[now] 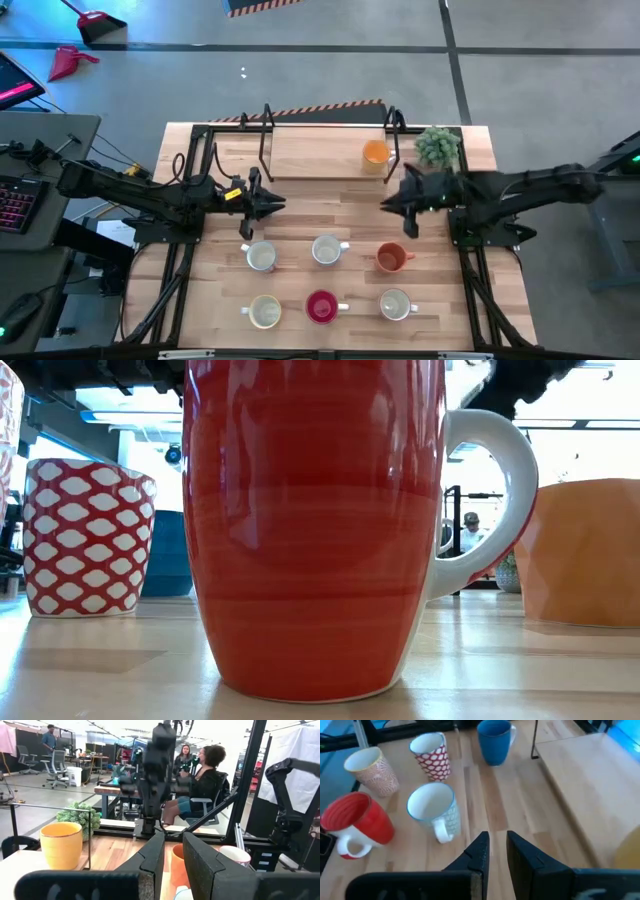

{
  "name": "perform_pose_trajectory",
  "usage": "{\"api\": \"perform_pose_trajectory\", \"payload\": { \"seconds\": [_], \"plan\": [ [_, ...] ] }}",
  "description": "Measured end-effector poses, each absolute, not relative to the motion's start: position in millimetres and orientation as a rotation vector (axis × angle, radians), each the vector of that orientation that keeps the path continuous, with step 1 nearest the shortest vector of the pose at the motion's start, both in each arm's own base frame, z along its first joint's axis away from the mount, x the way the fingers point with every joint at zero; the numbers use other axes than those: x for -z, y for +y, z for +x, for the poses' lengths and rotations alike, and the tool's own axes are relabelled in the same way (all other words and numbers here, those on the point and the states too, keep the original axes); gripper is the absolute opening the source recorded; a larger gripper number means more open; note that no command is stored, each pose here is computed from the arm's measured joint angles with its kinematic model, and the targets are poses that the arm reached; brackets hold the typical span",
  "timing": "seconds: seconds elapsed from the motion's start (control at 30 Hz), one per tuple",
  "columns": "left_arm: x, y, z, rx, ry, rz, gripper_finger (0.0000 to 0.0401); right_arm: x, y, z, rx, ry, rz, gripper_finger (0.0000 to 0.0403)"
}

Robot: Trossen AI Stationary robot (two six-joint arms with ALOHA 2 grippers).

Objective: Place coffee mugs
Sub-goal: Put the white blue mug on the shelf

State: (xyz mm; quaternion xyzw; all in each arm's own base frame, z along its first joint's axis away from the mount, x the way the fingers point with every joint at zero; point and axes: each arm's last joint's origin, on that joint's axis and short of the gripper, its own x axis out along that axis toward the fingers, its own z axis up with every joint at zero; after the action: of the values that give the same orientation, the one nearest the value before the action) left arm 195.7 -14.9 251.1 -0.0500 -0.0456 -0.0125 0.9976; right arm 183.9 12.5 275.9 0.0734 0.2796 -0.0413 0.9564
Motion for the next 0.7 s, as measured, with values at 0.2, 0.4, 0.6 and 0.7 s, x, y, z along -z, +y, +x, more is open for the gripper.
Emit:
{"api": "perform_pose_trajectory", "payload": {
  "seconds": [0.2, 0.4, 0.6, 0.7],
  "plan": [
    [-255.0, -14.8, 195.3, 0.026, -0.132, -0.103, 0.006, -243.8, 32.8, 178.3, 0.063, 0.578, 0.163, 0.0044],
    [-250.6, -14.4, 196.5, 0.004, -0.092, -0.101, 0.006, -240.7, 44.3, 174.6, 0.077, 0.578, 0.087, 0.0044],
    [-232.6, -13.3, 198.5, -0.046, 0.08, -0.142, 0.006, -240.9, 45.8, 174.0, 0.107, 0.568, 0.092, 0.0044],
    [-236.2, -13.1, 199.3, -0.062, 0.086, -0.164, 0.006, -240.9, 45.2, 174.1, 0.122, 0.565, 0.108, 0.0044]
  ]
}}
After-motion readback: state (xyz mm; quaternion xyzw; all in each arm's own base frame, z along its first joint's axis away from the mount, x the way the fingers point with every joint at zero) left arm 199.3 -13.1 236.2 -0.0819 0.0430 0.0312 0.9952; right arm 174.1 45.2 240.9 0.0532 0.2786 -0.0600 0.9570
